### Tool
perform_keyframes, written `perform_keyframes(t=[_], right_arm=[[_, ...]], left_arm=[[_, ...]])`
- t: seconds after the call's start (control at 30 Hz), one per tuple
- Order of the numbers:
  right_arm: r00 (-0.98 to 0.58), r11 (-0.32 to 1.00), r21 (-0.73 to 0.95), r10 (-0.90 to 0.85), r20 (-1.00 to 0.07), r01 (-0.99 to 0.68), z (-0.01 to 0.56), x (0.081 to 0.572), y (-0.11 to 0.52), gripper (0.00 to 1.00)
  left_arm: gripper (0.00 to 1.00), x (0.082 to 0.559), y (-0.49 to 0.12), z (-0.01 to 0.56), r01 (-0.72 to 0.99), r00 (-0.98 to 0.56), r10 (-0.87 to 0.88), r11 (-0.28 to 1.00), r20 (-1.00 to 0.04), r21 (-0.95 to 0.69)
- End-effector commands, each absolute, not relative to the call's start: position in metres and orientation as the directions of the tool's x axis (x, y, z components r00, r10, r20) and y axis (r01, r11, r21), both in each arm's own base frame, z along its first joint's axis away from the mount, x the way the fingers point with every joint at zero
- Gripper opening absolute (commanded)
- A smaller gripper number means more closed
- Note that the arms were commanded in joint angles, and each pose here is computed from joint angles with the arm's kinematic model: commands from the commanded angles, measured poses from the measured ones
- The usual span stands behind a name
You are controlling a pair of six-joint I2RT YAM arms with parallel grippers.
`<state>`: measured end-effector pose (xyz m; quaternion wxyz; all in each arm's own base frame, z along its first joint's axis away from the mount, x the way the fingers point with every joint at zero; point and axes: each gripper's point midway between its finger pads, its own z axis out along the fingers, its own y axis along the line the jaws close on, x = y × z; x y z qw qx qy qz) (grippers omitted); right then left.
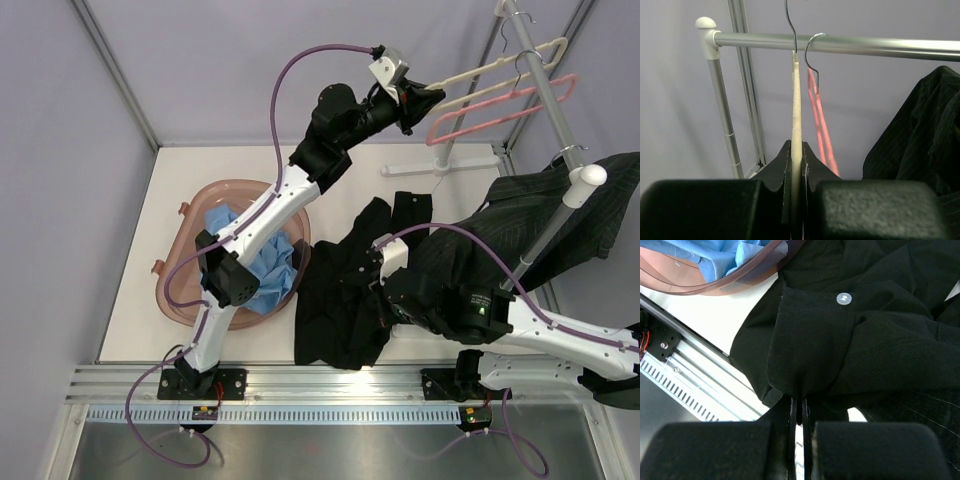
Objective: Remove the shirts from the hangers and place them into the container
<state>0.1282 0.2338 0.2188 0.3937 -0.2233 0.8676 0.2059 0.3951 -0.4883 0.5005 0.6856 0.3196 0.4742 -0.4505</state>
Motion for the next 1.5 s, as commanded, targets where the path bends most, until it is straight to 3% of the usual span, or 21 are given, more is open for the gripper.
perform_keyframes(t=[0.0,0.73,0.77,0.8,1.03,1.13,1.2,1.47], right_arm=[[-0.577,0.826,0.208,-0.165,-0.8,-0.524,0.229,0.133,0.242,0.0],[-0.557,0.838,0.186,-0.16,-0.815,-0.513,0.238,0.134,0.24,0.0],[-0.556,0.839,0.186,-0.158,-0.816,-0.512,0.239,0.134,0.24,0.0],[-0.556,0.842,0.183,-0.157,-0.816,-0.507,0.239,0.135,0.238,0.0],[-0.552,0.844,0.197,-0.135,-0.823,-0.499,0.245,0.133,0.232,0.0],[-0.552,0.845,0.198,-0.131,-0.824,-0.497,0.245,0.133,0.23,0.0],[-0.552,0.85,0.188,-0.138,-0.822,-0.492,0.244,0.134,0.228,0.0],[-0.532,0.851,0.21,-0.094,-0.842,-0.481,0.26,0.136,0.221,0.0]], left_arm=[[0.0,0.383,-0.474,0.56,0.916,0.254,-0.461,0.398,-0.85,0.058],[0.0,0.4,-0.507,0.517,0.916,0.223,-0.444,0.4,-0.868,0.031],[0.03,0.401,-0.508,0.514,0.916,0.217,-0.441,0.4,-0.871,0.025],[0.12,0.404,-0.509,0.509,0.916,0.206,-0.436,0.402,-0.876,0.016],[0.2,0.409,-0.515,0.487,0.922,0.144,-0.417,0.386,-0.897,-0.031],[0.32,0.412,-0.515,0.482,0.918,0.135,-0.408,0.394,-0.903,-0.04],[0.34,0.41,-0.512,0.486,0.915,0.135,-0.403,0.401,-0.905,-0.041],[0.49,0.406,-0.45,0.526,0.835,0.209,-0.312,0.551,-0.927,0.003]])
